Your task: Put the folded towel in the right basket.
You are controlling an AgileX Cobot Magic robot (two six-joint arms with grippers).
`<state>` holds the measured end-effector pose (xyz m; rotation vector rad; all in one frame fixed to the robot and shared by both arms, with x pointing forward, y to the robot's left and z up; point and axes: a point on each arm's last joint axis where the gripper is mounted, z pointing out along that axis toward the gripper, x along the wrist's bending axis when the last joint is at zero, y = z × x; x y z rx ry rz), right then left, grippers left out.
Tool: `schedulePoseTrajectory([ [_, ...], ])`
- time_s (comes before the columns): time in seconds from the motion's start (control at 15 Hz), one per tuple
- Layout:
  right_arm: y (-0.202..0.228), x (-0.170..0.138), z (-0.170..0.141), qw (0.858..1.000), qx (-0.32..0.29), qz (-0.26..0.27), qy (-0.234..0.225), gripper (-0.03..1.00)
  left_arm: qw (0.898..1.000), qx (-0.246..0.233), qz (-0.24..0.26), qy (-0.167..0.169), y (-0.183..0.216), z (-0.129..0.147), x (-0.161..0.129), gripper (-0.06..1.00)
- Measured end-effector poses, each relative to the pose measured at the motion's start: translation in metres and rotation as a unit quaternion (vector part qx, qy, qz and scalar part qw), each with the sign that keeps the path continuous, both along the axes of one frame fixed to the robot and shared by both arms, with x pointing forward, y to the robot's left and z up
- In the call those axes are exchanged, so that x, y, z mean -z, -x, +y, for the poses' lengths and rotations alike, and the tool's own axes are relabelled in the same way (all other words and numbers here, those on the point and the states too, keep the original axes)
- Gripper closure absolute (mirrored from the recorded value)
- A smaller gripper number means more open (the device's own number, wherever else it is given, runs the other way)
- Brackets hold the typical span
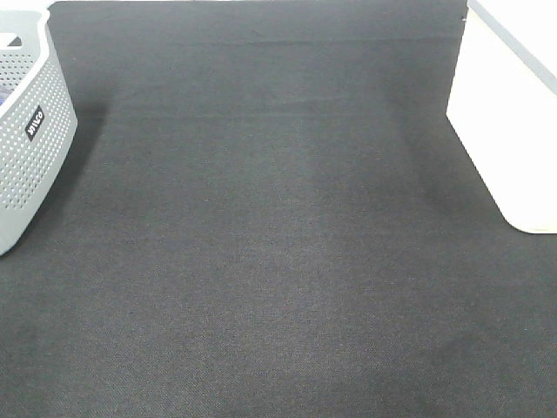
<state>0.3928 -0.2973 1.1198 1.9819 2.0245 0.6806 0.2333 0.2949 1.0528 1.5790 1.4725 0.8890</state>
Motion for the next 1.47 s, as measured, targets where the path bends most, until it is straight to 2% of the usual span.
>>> schedulePoseTrajectory([
  [0.2, 0.057, 0.028, 0.003, 0.999, 0.004, -0.021, 0.03, 0.18, 1.0, 0.0, 0.0, 0.0, 0.0, 0.0, 0.0, 0.07],
  [0.4, 0.099, 0.047, 0.004, 0.995, 0.014, -0.084, 0.057, 0.18, 1.0, 0.0, 0.0, 0.0, 0.0, 0.0, 0.0, 0.07],
  [0.53, 0.123, 0.058, 0.005, 0.986, 0.023, -0.146, 0.071, 0.18, 1.0, 0.0, 0.0, 0.0, 0.0, 0.0, 0.0, 0.07],
  [0.6, 0.123, 0.058, 0.005, 0.986, 0.023, -0.146, 0.071, 0.18, 1.0, 0.0, 0.0, 0.0, 0.0, 0.0, 0.0, 0.07],
  [0.67, 0.141, 0.062, 0.007, 0.976, 0.027, -0.199, 0.078, 0.18, 1.0, 0.0, 0.0, 0.0, 0.0, 0.0, 0.0, 0.07],
  [0.87, 0.165, 0.063, 0.01, 0.955, 0.037, -0.282, 0.083, 0.18, 1.0, 0.0, 0.0, 0.0, 0.0, 0.0, 0.0, 0.07],
  [1.2, 0.161, 0.066, 0.007, 0.95, 0.061, -0.296, 0.079, 0.18, 1.0, 0.0, 0.0, 0.0, 0.0, 0.0, 0.0, 0.07],
  [1.47, 0.161, 0.066, 0.006, 0.951, 0.045, -0.297, 0.071, 0.18, 1.0, 0.0, 0.0, 0.0, 0.0, 0.0, 0.0, 0.07],
])
